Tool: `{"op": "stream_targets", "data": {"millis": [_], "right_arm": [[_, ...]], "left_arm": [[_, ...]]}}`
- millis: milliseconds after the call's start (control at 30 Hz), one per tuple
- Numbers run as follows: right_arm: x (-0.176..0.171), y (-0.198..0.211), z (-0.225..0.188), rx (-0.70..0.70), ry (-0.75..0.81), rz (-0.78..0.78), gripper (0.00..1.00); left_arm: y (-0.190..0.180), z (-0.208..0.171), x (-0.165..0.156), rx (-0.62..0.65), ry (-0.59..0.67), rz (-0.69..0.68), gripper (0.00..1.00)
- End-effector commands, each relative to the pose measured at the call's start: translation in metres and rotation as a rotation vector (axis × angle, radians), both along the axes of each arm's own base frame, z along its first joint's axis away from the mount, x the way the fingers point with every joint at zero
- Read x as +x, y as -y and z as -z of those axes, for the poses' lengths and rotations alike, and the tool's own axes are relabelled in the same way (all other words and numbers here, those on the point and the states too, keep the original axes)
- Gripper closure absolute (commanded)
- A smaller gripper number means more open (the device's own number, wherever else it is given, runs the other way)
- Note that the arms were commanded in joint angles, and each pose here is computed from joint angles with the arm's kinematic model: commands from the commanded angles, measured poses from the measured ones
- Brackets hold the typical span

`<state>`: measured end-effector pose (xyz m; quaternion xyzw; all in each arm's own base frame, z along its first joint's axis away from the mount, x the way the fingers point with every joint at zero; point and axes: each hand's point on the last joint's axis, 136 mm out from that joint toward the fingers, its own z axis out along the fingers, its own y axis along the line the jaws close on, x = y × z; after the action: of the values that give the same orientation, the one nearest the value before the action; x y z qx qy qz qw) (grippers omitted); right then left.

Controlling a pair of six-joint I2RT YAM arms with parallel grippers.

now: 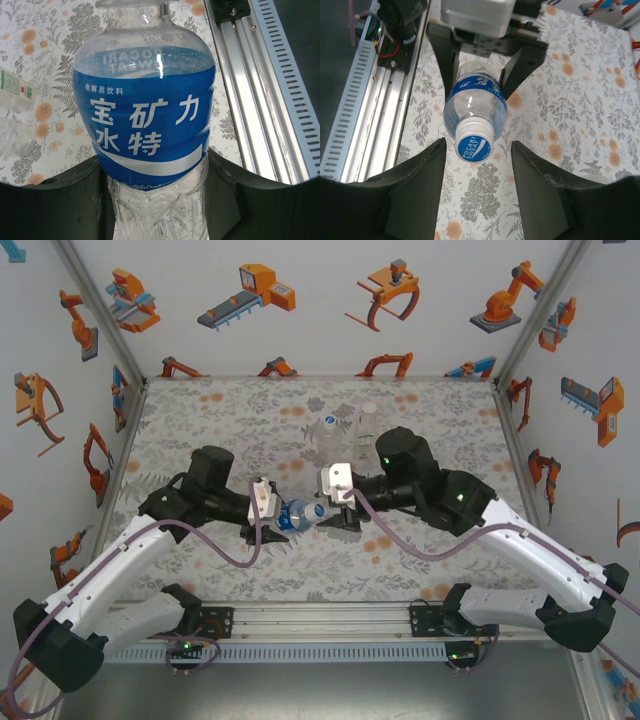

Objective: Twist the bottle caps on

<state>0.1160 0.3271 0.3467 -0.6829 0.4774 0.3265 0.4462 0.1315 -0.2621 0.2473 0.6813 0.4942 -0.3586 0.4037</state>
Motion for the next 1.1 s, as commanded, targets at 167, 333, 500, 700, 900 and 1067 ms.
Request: {"op": "stream_targets", "data": {"millis": [167,333,500,700,900,1067], "right_arm": [[-0.010,-0.004,-0.005,0.032,0.047,-0.059,0.57],[-0.012,-0.006,-0.007,0.043,0.048,-0.066,0.57],[-0.014,-0.007,-0.011,0.056,0.045,-0.070,0.57],[-0.014,-0.007,-0.008,0.049,0.040,-0.069,0.62],[-0.002,-0.010,-0.005,0.049,-0.079,0.044,0.86],[0.030,-0.012,-0.005,0.133,-0.382,0.351,1.00]], "left_arm": [[0.001,-0.014,-0.008,-0.046,0.032,0.048,1.00],[0.001,-0.014,-0.008,-0.044,0.031,0.048,1.00],[0.001,-0.014,-0.008,-0.047,0.033,0.048,1.00],[0.001,-0.015,-0.008,-0.047,0.034,0.048,1.00],[0.001,-0.015,-0.008,-0.048,0.036,0.048,1.00],[0.000,-0.016,-0.009,-0.047,0.038,0.046,1.00]]}}
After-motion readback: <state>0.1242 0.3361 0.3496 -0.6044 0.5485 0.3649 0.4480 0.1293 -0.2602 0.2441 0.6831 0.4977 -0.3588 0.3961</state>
